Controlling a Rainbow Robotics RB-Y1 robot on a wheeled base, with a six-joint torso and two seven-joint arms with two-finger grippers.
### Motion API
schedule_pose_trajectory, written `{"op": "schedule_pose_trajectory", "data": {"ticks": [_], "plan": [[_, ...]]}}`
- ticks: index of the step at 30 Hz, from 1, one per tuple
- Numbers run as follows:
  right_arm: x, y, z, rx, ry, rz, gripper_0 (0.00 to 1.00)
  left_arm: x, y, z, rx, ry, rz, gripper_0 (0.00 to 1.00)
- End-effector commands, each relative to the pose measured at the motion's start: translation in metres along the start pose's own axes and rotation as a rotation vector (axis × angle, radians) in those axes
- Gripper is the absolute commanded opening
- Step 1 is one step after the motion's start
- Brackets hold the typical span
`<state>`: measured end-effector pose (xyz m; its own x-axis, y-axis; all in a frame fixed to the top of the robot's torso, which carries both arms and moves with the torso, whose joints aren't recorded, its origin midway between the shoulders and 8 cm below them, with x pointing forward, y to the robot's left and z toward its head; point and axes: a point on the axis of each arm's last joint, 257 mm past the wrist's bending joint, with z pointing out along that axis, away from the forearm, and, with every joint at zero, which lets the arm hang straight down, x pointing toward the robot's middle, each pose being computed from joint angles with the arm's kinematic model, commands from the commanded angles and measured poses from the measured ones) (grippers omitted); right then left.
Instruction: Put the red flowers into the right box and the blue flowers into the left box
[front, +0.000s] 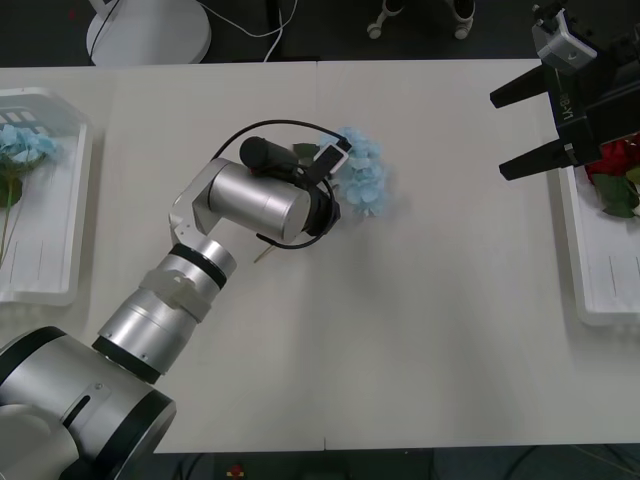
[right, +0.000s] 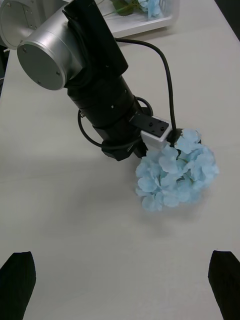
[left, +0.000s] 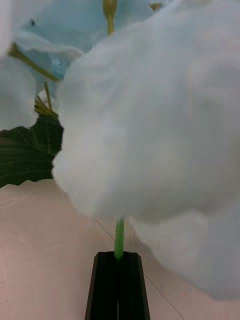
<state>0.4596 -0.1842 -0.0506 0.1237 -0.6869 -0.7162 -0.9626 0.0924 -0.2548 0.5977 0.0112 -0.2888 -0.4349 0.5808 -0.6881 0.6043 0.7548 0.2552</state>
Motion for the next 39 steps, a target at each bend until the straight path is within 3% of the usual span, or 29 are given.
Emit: {"op": "schedule_pose_trajectory", "data": {"ticks": [1, 9, 19, 27, 39], "plan": [[-0.001, -0.004, -0.021, 0.030, 0.031, -0.061, 1.00, -0.070, 0.035, -0.034, -0.043, -0.150, -0.100, 0.00], [-0.001, -0.004, -0.021, 0.030, 0.031, -0.061, 1.00, -0.085, 0.097, -0.103, -0.064, -0.207, -0.214, 0.00], [-0.001, -0.004, -0.021, 0.030, 0.031, -0.061, 1.00, -0.057, 0.191, -0.197, -0.090, -0.258, -0.379, 0.00], [-0.001, -0.004, -0.021, 0.030, 0.031, -0.061, 1.00, 0.016, 0.288, -0.278, -0.207, -0.210, -0.541, 0.00], [-0.001, -0.004, -0.021, 0.030, 0.031, -0.061, 1.00, 0.139, 0.380, -0.335, -0.555, -0.114, -0.673, 0.00]]}}
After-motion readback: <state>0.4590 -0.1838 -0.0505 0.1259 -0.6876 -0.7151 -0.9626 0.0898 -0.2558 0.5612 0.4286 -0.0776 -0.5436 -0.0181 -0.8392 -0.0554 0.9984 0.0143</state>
